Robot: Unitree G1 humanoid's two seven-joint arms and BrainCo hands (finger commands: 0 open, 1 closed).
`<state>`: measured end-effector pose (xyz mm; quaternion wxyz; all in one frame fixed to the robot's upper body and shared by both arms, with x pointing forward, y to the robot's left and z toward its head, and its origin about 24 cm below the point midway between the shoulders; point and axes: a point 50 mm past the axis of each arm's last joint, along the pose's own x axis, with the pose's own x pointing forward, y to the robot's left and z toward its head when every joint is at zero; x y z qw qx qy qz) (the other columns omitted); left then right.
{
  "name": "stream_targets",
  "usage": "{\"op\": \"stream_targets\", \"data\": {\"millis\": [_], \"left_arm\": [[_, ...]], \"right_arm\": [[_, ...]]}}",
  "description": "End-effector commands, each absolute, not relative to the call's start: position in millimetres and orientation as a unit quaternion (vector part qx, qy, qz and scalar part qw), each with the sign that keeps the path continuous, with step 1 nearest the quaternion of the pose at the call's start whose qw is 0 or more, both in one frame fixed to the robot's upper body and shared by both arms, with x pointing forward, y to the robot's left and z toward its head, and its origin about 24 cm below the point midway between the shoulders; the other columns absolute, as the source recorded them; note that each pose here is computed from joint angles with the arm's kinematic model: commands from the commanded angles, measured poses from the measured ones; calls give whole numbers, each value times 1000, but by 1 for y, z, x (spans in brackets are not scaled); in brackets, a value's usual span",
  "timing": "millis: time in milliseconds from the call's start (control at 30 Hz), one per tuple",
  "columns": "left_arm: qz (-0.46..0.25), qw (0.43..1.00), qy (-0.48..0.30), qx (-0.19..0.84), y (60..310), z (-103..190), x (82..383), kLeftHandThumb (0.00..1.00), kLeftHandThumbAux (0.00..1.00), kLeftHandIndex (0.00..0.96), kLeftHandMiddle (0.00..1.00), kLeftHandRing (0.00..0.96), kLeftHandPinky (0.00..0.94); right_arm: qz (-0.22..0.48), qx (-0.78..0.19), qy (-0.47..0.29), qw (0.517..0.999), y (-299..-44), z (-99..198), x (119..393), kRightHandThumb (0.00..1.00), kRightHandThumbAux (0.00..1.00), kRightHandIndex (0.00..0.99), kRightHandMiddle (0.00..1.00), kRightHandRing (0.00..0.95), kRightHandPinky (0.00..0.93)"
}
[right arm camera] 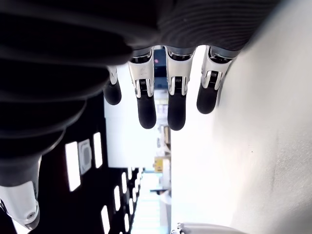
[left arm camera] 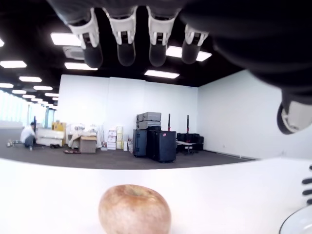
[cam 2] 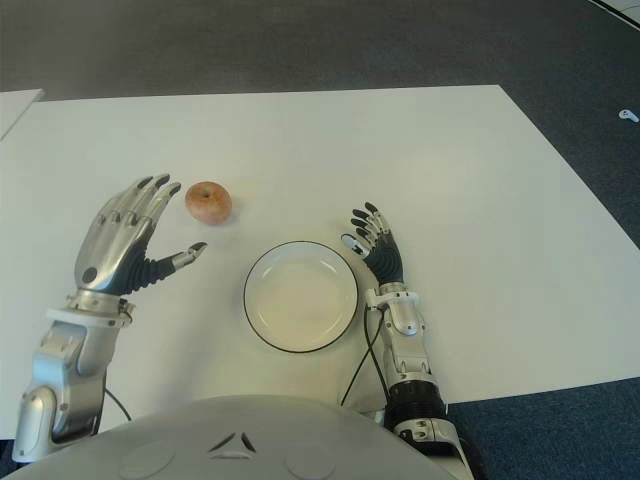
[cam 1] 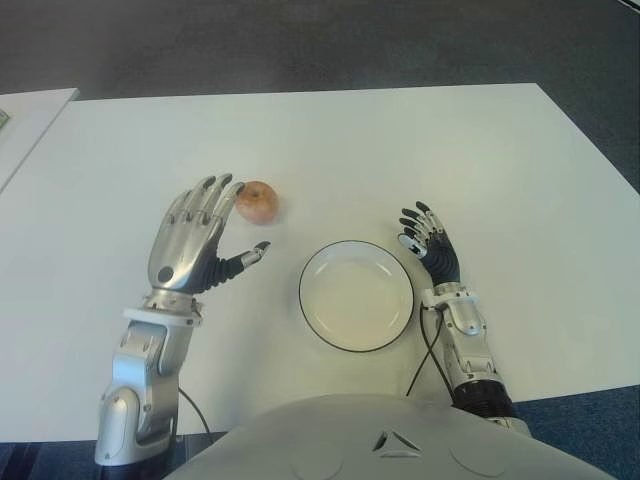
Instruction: Put the apples into the plate.
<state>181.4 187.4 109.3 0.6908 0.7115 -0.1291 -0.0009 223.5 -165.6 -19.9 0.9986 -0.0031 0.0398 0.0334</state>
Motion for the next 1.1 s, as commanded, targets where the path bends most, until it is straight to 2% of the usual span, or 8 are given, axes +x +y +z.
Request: {"op": "stream_targets", "data": {"millis": [33,200,467,1100], "left_arm": [[-24,636,-136,759,187,109,202,297,315,48,0,0,15],[-44,595,-145,789,190,107,218,302,310,58,0,0,2],[-83,565,-137,809,194,99,240,282,294,42,0,0,0],[-132,541,-114,823,195,69,275,291,315,17,0,0,0]], "right_arm": [[34,1,134,990,-162,-53,205,167,598,76,223,204,168],[34,-1,133,991,-161,-54,207,169,604,84,232,209,180],[34,-1,128,991,-158,-56,210,162,595,91,223,202,173],[32,2,128,991,-156,-60,215,147,587,95,222,206,181]]}}
